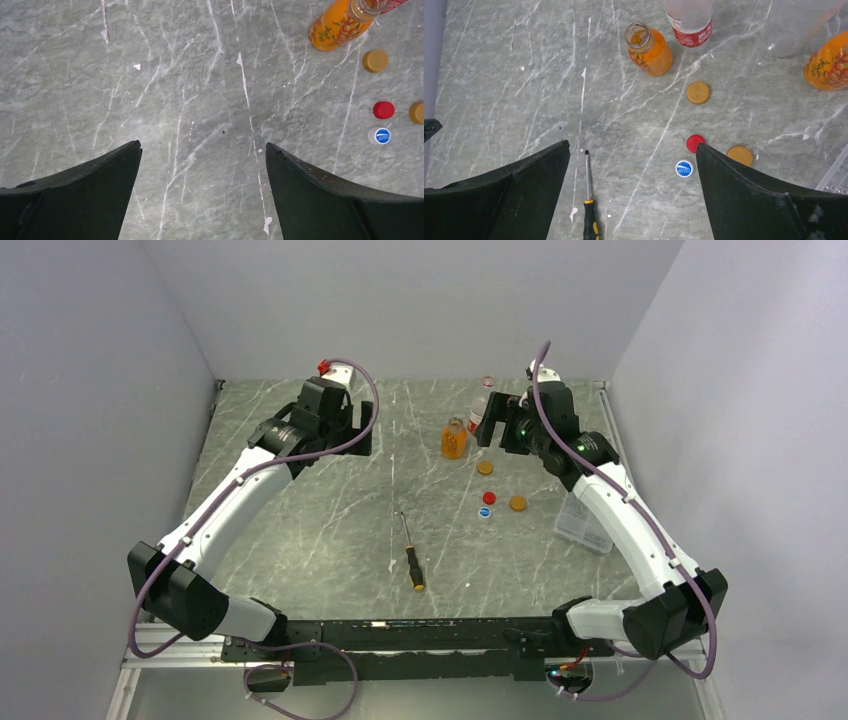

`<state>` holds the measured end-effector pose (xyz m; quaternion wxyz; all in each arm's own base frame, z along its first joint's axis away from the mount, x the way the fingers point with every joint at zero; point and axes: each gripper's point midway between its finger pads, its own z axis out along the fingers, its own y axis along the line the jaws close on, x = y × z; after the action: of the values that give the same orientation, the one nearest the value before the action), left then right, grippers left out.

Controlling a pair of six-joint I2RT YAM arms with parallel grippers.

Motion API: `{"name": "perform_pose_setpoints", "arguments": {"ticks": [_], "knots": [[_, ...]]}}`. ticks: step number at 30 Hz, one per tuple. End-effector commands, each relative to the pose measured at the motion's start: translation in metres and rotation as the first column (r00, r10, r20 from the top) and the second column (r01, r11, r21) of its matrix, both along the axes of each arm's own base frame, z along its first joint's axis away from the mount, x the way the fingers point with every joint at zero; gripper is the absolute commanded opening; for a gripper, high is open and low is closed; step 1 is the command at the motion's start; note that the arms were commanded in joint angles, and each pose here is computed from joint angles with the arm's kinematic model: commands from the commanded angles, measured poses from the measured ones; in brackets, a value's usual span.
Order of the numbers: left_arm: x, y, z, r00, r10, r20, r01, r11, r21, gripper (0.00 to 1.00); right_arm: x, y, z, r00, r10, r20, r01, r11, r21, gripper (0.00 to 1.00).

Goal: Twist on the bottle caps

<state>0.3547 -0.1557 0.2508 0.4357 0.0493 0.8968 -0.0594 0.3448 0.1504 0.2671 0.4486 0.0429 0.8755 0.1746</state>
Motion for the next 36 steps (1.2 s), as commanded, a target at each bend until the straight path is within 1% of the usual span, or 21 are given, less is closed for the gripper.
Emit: {"name": "perform_pose_setpoints", "arguments": {"ticks": [1,5,10,15,22,24,29,36], "knots": [[0.0,0.005,0.012,0.999,-0.013,0.046,0.012,1.0,0.022,0.99,0.01,-0.001,0.024,0.998,-0.021,0.059,0.022,1.0,-0.004,1.0],[-0.004,0.006,0.004,0.999,-0.032,0.023,0.031,0.998,0.046,0.99,0.016,-0.003,0.029,0.998,-0.049,0.048,0.051,0.998,-0.037,1.0],[-0.009,0.002,0.002,0.998,-0.062,0.016,0.062,0.998,0.027,0.99,0.032,-0.008,0.046,0.994,-0.089,0.071,0.094,0.992,-0.079,0.98],[-0.015,0.003,0.003,0.997,-0.074,0.024,0.073,0.997,0.02,0.99,0.059,-0.012,0.064,0.986,-0.123,0.112,0.138,0.981,-0.138,0.95],[-0.023,0.003,0.005,0.997,-0.078,0.023,0.078,0.997,-0.009,0.99,0.106,-0.007,0.063,0.983,-0.129,0.128,0.157,0.958,-0.242,0.9],[-0.026,0.003,0.005,0.997,-0.079,0.024,0.079,0.997,-0.016,0.99,0.12,-0.005,0.061,0.984,-0.128,0.127,0.158,0.951,-0.265,0.87],[-0.029,0.006,0.007,0.997,-0.078,0.028,0.078,0.997,-0.012,0.99,0.154,0.001,0.047,0.987,-0.122,0.104,0.149,0.938,-0.314,0.76],[-0.03,0.007,0.01,0.996,-0.081,0.038,0.081,0.997,-0.007,0.99,0.173,-0.007,0.031,0.985,-0.152,0.088,0.173,0.925,-0.338,0.63]]}}
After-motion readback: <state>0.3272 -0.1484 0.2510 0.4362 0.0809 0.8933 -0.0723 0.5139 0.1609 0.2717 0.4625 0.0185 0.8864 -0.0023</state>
